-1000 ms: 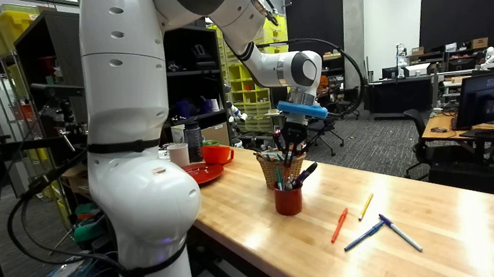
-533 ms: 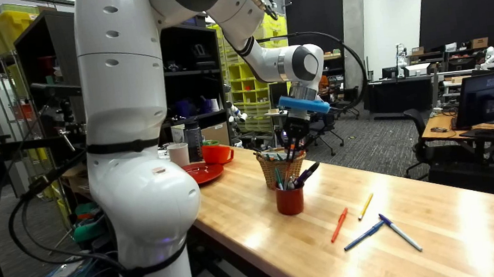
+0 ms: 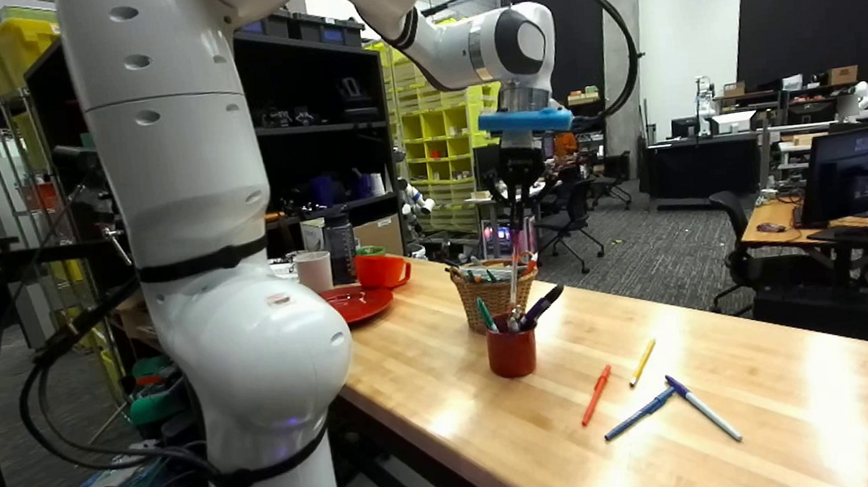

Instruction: Move one pen from the cup to the table

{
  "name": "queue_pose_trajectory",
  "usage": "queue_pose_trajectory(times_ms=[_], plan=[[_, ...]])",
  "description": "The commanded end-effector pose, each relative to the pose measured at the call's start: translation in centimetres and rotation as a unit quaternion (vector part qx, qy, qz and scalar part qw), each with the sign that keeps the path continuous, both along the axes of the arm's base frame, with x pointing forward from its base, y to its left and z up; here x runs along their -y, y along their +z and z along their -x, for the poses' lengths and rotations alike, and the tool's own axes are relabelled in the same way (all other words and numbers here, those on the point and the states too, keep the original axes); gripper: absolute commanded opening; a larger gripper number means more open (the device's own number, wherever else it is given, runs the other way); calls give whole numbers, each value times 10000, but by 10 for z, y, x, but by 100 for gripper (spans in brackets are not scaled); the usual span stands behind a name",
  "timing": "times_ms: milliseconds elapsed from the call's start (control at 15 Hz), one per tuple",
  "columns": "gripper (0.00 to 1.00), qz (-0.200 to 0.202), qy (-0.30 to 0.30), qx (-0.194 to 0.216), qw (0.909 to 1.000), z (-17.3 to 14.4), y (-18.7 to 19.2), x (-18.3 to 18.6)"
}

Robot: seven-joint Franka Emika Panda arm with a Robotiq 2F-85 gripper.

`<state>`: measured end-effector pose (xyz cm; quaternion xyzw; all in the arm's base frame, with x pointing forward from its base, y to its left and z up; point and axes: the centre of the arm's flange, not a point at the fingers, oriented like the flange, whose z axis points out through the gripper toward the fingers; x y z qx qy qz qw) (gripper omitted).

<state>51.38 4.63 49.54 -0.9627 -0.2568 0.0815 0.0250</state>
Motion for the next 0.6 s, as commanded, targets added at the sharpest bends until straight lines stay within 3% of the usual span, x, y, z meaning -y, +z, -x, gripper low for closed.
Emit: queue_pose_trajectory(times_ms=[0,133,400,467,533], plan=[[10,99,-71,125,9998,3,15,2],[10,188,-158,281,9993,8,37,3],[10,196,-180,293,9992,10,39,3],[3,198,-183,281,9992,10,38,3],[3,210,-223,291,9991,4,43,7]])
